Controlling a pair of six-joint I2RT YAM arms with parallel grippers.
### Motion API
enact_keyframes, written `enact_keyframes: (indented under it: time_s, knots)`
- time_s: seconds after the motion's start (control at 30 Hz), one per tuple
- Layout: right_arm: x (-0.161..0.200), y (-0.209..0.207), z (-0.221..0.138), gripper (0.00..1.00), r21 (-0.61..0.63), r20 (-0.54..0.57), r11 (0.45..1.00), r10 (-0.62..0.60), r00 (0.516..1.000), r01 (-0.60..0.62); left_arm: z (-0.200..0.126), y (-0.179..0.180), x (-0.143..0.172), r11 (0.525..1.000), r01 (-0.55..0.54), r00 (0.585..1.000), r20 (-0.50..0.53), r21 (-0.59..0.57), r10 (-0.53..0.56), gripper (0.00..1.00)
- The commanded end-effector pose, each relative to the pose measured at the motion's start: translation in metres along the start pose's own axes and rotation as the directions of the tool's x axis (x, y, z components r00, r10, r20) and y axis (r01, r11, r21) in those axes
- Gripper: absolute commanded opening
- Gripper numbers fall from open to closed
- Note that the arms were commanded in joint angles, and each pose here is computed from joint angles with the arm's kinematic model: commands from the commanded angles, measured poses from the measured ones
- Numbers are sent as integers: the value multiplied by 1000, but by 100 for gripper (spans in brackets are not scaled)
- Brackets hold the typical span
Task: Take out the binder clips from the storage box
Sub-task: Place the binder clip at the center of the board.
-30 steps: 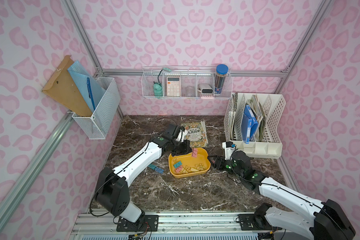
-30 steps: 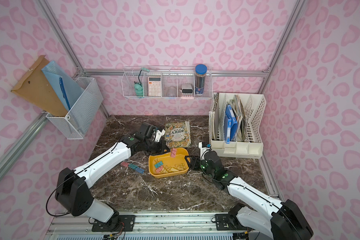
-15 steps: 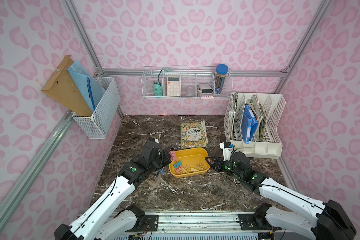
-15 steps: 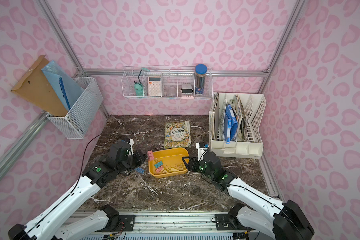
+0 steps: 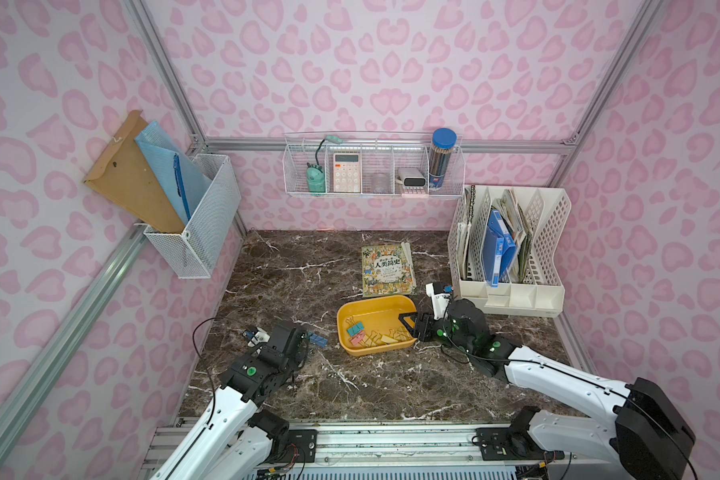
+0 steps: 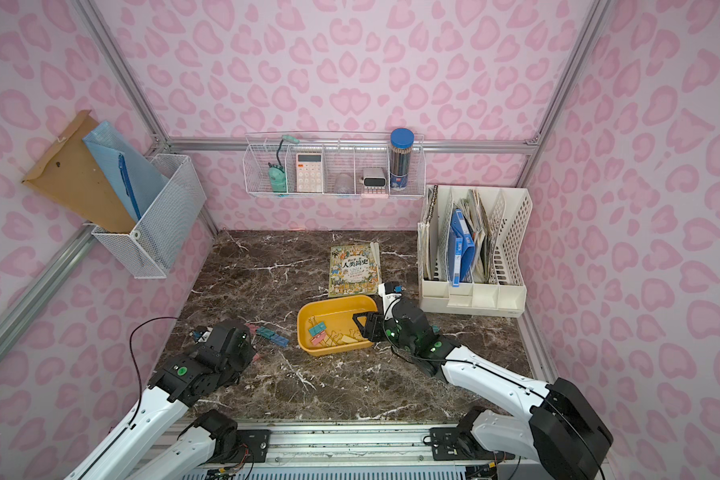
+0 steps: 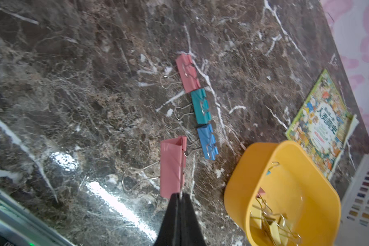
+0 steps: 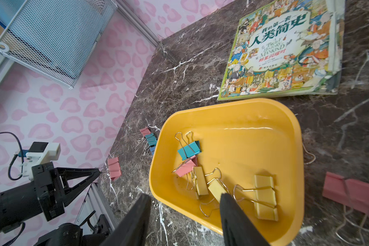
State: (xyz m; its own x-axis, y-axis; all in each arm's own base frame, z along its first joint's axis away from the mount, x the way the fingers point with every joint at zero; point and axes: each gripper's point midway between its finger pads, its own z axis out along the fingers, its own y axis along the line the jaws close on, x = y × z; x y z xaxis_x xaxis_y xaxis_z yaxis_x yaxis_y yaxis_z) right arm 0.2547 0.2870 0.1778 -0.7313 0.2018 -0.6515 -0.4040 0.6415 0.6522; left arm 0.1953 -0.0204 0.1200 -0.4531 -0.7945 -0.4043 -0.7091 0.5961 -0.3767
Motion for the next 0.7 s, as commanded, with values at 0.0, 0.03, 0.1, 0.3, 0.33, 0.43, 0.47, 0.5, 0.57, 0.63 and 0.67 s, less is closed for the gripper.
enact_keyframes:
  time_s: [0.0, 0.03, 0.1, 0.3, 0.33, 0.43, 0.47, 0.5, 0.57, 0.63, 0.67]
  knots:
    - [-3, 4, 2, 56, -15, 9, 1000, -3, 1000, 3, 12, 2, -2, 1000, 0, 1000, -22, -10, 0, 0]
    - [-3, 5, 2, 56, -17, 8, 1000, -3, 1000, 3, 16, 6, -2, 1000, 1, 1000, -26, -31, -2, 0]
    - [-3, 4, 3, 56, -15, 4, 1000, -1, 1000, 1, 24, 8, -3, 999, -9, 999, -34, -34, 8, 0]
    - [1, 1, 3, 56, -9, -1, 1000, 3, 1000, -3, 38, 2, -15, 1000, 11, 1000, -29, 0, -11, 0]
    - [0, 1, 3, 56, -8, 0, 1000, 5, 1000, -5, 39, 4, -16, 1000, 19, 999, -31, -10, -19, 0]
    - [0, 1, 3, 56, -7, 1, 1000, 10, 1000, -10, 45, 7, -15, 999, 47, 998, -41, -25, -48, 0]
    - [1, -1, 3, 56, -4, 2, 1000, 10, 1000, -10, 47, 11, -14, 997, 58, 997, -42, -43, -60, 0]
    - [0, 0, 3, 56, -7, 7, 1000, 12, 1000, -12, 50, 15, -11, 995, 77, 996, -48, -60, -80, 0]
    - [-1, 1, 4, 56, -10, 5, 1000, 11, 1000, -11, 54, 22, -6, 990, 108, 991, -63, -89, -114, 0]
    - [-2, 2, 6, 56, -12, 2, 1000, 8, 1000, -8, 58, 27, -3, 986, 126, 989, -68, -109, -134, 0]
    - [-1, 3, 6, 56, -14, -3, 1000, 7, 1000, -7, 60, 30, -1, 984, 132, 988, -67, -121, -141, 0]
